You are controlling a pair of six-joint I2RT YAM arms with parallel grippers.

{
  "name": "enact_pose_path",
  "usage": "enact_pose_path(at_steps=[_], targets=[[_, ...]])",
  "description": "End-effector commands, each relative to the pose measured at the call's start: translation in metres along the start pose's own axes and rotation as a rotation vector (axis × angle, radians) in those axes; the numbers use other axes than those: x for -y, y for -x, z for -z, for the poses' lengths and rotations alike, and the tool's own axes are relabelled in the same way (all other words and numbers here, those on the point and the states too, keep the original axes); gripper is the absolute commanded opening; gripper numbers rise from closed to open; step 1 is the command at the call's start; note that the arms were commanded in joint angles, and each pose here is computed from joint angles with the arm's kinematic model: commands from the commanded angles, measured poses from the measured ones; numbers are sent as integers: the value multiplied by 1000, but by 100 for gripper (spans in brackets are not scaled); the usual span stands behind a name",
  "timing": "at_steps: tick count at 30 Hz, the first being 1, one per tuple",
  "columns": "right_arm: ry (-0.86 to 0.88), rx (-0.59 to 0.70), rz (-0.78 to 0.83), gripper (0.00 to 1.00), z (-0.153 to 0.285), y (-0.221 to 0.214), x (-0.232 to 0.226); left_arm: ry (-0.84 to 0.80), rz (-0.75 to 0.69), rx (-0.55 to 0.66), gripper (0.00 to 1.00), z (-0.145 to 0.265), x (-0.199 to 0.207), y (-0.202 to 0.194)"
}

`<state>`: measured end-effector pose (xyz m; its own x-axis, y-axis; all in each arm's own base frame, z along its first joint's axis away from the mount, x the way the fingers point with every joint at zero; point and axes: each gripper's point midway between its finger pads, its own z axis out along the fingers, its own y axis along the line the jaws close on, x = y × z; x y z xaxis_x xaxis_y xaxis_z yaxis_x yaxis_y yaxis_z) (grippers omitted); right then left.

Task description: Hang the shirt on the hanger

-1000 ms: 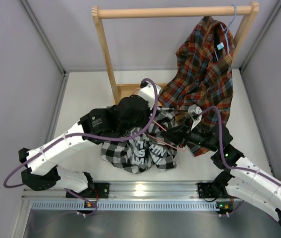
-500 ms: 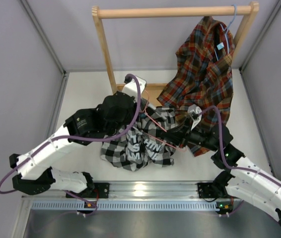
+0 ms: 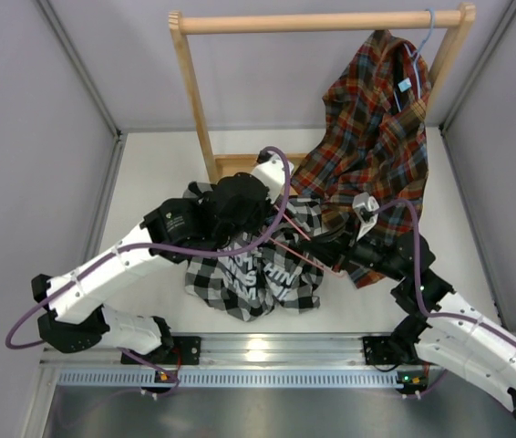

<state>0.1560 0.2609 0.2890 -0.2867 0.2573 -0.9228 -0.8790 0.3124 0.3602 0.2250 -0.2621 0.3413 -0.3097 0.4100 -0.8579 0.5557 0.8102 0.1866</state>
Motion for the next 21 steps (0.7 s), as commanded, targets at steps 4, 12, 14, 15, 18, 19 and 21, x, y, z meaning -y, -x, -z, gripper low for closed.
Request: enact_pose_path(at_steps=[4,12,14,15,18,19,21], targets=[[72,131,85,0,-5,39,-19,-121,-41,18,13,7,23,15],[63,252,73,0,8,40,-16,-56,-38,129,98,40,-10,38],[88,295,77,0,11,46,-22,-41,-101,173,98,43,-16,47],[90,297,75,0,12,45,-22,-38,-123,197,98,45,-19,50],[99,304,74,0,13,45,-23,15,-209,284,98,46,-30,60],[103,311,76,0,15,47,-25,19,-275,305,98,48,-33,62],[101,312,74,0,18,44,-25,-79,-354,358,98,44,-20,60]])
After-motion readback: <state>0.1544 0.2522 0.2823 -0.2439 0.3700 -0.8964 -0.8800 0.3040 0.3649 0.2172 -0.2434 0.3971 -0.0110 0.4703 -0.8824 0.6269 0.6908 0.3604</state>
